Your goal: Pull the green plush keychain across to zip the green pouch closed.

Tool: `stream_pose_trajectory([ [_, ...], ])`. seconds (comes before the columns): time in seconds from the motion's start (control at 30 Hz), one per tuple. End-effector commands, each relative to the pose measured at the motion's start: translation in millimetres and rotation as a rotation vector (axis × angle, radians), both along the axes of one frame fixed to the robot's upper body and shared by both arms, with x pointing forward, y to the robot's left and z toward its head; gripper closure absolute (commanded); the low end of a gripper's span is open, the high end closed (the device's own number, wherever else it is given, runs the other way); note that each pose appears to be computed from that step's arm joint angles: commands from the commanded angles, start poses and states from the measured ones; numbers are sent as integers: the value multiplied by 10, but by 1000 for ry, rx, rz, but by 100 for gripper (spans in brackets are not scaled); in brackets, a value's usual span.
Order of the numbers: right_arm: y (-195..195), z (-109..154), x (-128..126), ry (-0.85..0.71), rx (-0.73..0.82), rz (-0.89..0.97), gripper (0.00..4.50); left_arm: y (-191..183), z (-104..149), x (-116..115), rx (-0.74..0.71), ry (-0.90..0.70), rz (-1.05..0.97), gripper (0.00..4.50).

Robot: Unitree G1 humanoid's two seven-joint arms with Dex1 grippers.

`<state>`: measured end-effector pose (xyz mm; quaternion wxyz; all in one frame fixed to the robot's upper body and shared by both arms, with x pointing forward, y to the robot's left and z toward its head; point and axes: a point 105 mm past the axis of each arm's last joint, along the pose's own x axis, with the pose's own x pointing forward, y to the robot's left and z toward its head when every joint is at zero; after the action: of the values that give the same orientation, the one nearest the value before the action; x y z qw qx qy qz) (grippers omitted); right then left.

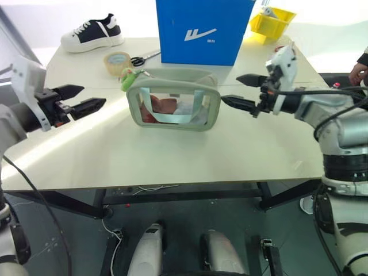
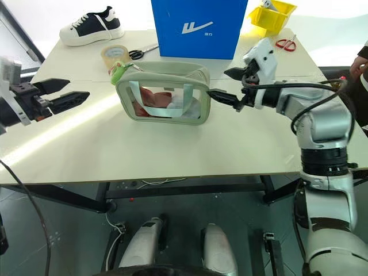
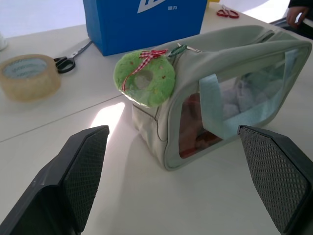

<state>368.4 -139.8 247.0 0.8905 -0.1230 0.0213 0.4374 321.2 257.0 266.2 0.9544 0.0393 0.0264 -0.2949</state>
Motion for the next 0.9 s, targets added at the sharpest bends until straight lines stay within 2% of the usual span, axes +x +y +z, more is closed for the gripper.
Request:
stream_pose_trajectory([
  [0.03,16,127,-8,-71,-18,20,0,41,150,-5,12,-59,6,1],
  [0.57,121,140,54,-95,-9,31,0,36,200,79,-12,-100,29,1],
  [0.73,179,113,132,-103,7,17,0,36,227,227,-102,-120,86,1],
  [0.83,207,65,181,-95,16,9,88,-47,211,325,-149,-118,81,0],
  [0.9,216,37,192,-91,12,17,186,-73,200,402,-191,-113,84,0],
])
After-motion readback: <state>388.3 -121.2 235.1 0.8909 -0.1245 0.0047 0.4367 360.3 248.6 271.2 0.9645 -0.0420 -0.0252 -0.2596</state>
